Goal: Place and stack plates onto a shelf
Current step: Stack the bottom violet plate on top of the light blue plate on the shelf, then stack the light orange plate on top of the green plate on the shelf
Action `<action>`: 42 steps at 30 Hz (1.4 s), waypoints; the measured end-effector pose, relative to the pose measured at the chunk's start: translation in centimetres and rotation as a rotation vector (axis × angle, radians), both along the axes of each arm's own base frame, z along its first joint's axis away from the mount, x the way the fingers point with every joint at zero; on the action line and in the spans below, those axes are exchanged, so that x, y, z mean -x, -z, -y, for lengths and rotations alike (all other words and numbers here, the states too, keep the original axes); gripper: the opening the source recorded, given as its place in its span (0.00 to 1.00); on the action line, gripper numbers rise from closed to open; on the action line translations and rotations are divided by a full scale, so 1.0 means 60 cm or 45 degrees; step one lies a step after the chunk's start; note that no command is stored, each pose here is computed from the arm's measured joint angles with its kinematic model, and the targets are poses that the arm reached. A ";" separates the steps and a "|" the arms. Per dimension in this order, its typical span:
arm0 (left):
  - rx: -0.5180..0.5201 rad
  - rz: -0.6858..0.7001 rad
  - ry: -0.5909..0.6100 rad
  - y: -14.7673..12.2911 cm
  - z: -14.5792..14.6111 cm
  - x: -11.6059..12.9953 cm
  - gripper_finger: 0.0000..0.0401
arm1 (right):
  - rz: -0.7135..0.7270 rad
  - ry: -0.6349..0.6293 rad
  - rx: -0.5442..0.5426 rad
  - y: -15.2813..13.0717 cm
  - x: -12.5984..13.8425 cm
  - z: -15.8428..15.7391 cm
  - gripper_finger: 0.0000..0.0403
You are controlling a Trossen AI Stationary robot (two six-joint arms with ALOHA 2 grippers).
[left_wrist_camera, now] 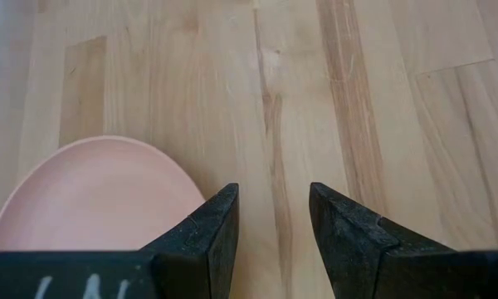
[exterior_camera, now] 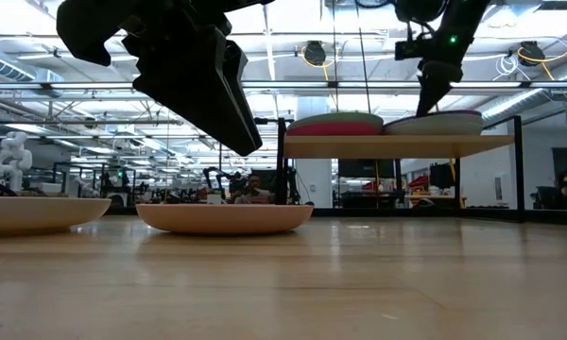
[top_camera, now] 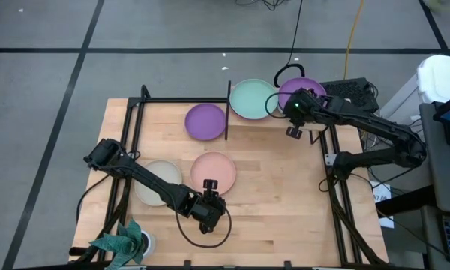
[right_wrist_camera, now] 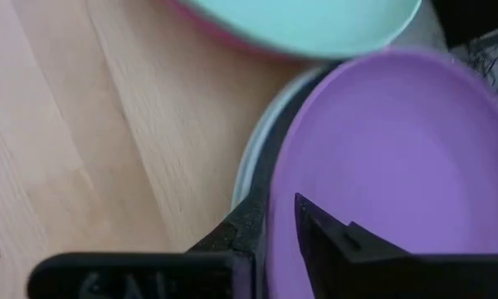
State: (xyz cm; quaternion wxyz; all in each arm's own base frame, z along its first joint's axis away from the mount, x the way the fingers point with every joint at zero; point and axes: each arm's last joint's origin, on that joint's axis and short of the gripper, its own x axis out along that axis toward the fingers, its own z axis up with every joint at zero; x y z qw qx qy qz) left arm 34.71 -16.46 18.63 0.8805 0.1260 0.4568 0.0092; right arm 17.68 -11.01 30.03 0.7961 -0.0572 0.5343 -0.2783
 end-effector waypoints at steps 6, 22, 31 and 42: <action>0.000 0.000 0.000 0.000 0.000 0.000 0.38 | 0.092 -0.012 0.038 -0.017 0.008 -0.013 0.20; 0.022 -0.023 -0.054 0.009 -0.003 0.006 0.38 | 0.385 -0.132 -0.087 -0.028 -0.002 -0.116 0.27; 0.014 -0.030 -0.050 0.010 -0.003 0.007 0.39 | 0.566 -0.497 -0.082 0.051 -0.040 -0.216 0.27; 0.025 -0.015 -0.051 -0.001 0.000 0.003 0.64 | 0.625 -0.677 -0.140 0.171 -0.016 -0.274 0.27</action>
